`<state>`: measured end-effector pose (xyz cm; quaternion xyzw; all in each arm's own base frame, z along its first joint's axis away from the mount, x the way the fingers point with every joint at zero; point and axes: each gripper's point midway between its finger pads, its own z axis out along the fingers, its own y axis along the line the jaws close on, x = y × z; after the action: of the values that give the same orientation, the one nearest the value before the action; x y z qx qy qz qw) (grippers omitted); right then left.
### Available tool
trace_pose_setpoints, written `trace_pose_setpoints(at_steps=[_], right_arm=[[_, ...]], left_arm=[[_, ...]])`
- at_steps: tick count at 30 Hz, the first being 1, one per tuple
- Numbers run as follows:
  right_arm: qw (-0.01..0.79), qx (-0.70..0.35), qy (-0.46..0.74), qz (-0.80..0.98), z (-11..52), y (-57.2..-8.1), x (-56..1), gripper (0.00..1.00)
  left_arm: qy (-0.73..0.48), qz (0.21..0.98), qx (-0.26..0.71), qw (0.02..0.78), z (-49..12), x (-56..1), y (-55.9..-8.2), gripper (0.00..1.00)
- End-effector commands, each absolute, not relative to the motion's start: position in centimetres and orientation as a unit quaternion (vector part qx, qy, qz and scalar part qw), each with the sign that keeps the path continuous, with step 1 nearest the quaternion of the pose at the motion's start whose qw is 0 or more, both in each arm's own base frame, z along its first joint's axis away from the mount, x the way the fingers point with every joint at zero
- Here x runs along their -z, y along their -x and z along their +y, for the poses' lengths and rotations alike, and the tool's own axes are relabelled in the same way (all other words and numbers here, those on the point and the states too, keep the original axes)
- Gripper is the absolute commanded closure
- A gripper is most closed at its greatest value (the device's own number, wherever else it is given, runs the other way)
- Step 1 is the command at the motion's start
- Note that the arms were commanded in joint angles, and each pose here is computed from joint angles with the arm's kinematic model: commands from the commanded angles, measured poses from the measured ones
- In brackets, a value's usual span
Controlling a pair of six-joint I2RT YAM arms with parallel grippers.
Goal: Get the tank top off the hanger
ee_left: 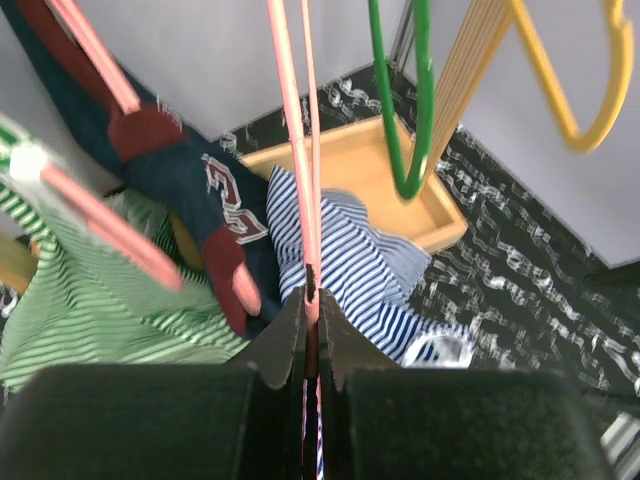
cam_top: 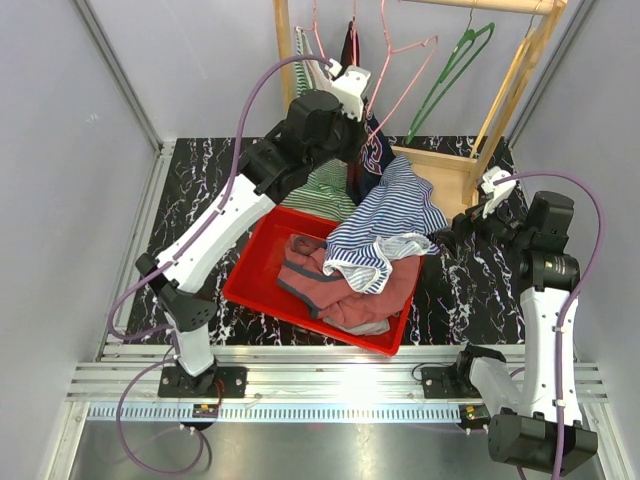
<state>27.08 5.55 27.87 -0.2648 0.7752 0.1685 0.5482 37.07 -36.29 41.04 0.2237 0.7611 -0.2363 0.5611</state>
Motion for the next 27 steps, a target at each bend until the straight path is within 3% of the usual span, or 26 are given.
trace_pose_setpoints(at_steps=[1,27], right_arm=[[0.565,-0.170,0.271,0.760,5.8,-27.3,-28.9,0.00],[0.570,-0.184,0.275,0.752,6.4,-26.6,-29.4,0.00]], left_arm=[[-0.206,0.747,0.260,0.577,-37.7,-43.1,-37.9,1.00],[-0.154,0.645,0.335,0.669,-43.8,-46.9,-44.5,1.00]])
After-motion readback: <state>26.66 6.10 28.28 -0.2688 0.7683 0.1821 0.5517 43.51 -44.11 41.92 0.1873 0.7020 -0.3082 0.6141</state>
